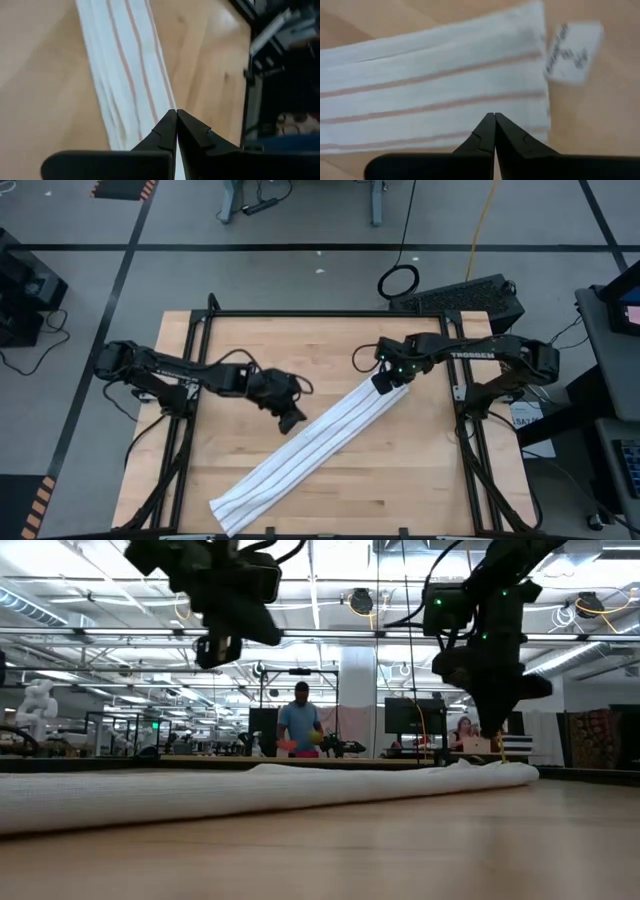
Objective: Roll towel into tight, uniform cylinder
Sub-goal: Fold the white brown kitchen towel
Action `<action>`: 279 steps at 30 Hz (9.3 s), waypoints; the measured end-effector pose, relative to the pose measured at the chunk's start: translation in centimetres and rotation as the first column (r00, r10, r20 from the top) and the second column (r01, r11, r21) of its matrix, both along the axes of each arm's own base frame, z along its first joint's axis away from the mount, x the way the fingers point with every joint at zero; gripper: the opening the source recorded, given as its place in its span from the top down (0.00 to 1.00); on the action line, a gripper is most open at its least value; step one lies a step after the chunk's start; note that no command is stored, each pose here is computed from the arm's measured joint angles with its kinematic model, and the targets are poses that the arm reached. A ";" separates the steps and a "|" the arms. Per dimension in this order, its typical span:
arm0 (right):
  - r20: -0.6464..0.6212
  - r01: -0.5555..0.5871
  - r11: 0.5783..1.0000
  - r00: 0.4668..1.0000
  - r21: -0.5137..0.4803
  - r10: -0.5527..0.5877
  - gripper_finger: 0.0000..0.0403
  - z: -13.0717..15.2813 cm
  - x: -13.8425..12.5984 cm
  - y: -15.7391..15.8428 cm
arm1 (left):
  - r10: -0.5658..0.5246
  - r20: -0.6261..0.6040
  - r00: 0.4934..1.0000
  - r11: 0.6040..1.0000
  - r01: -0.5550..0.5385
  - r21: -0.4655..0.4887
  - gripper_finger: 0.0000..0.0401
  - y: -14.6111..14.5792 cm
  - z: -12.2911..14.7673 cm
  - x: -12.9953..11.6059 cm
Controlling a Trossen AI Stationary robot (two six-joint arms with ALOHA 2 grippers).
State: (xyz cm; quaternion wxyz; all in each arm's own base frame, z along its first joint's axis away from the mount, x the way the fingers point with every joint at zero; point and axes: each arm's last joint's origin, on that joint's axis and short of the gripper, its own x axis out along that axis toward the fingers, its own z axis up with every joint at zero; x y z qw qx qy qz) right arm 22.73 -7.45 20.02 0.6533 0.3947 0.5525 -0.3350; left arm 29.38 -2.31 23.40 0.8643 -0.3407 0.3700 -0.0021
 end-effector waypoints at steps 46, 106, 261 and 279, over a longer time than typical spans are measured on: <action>0.213 -0.261 0.894 0.911 -0.365 0.353 1.00 1.1 9.8 -10.4 | 0.134 -0.149 0.980 0.991 -0.131 0.028 0.96 3.4 0.1 -0.9; 0.381 -0.085 0.996 0.921 -0.003 0.080 0.84 3.2 6.5 -17.1 | 0.370 -0.134 0.919 0.928 -0.371 0.024 0.78 9.9 0.8 -2.3; 0.272 -0.375 0.907 0.868 -0.194 0.416 0.63 21.2 5.6 14.4 | 0.071 -0.199 0.977 0.993 -0.088 -0.075 0.66 -13.9 -4.8 -4.6; 0.311 -0.201 0.965 0.918 -0.167 0.246 0.63 21.2 5.1 16.2 | 0.029 -0.329 0.944 0.988 0.022 0.151 0.95 -6.0 -10.5 0.1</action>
